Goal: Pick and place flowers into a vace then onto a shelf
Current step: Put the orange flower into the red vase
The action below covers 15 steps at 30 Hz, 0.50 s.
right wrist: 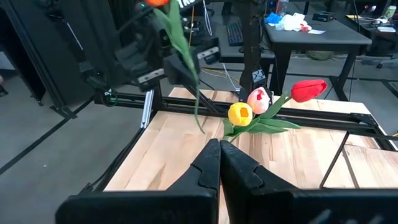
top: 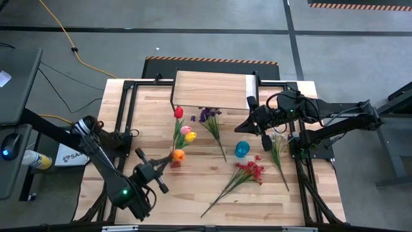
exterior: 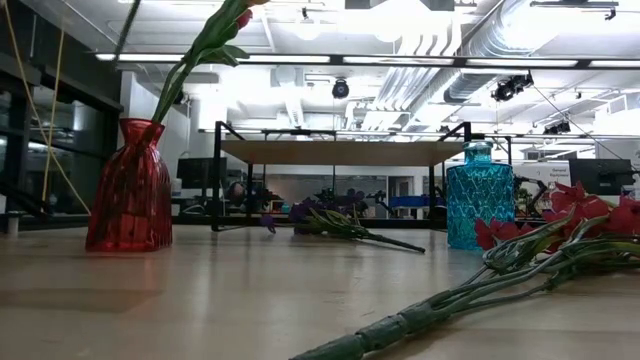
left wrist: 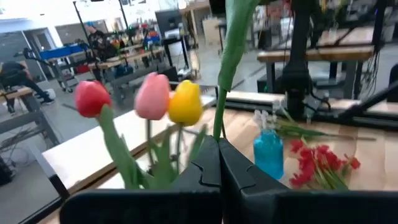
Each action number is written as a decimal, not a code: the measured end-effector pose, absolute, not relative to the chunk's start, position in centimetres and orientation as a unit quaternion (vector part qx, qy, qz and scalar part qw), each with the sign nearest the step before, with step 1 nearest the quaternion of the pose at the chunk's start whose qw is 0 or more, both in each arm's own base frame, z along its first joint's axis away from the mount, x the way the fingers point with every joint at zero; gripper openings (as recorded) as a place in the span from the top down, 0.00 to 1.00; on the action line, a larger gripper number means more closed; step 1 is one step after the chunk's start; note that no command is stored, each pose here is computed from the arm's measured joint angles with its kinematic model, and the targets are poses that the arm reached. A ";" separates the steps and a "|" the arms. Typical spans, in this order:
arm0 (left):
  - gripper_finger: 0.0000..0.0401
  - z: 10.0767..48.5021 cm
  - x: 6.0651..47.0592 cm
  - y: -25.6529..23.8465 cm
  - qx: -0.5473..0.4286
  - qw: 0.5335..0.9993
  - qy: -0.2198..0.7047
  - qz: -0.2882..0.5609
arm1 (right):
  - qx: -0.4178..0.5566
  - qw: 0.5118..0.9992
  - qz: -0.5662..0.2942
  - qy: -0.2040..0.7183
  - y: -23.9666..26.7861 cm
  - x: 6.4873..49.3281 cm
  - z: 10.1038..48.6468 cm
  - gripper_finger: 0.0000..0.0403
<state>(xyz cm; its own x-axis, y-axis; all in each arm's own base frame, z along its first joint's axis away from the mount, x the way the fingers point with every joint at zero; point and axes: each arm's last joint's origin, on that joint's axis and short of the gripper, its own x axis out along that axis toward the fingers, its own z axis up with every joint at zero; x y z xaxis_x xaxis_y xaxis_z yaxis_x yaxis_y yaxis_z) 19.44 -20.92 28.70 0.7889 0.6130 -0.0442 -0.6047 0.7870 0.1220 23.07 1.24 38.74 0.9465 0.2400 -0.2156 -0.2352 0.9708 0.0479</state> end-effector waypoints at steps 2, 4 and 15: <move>0.95 28.2 18.8 -20.1 0.051 0.946 0.022 0.319 | 0.011 0.987 0.120 0.111 1.2 23.1 38.7 1.00; 0.95 27.6 18.3 -19.4 0.054 0.946 0.018 0.318 | 0.011 0.987 0.120 0.111 1.2 23.1 38.7 1.00; 0.95 25.5 18.1 -16.7 0.032 0.938 0.011 0.346 | 0.004 0.991 0.076 0.110 1.0 23.1 38.7 1.00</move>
<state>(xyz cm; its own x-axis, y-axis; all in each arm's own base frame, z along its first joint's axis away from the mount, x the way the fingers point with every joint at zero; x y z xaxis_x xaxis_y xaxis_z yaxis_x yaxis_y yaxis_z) 18.07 -16.71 25.46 0.7609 0.6488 0.0015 -0.6474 0.7591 0.0675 23.12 0.97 38.74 0.9641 0.1510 -0.2183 -0.1491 0.9885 0.0253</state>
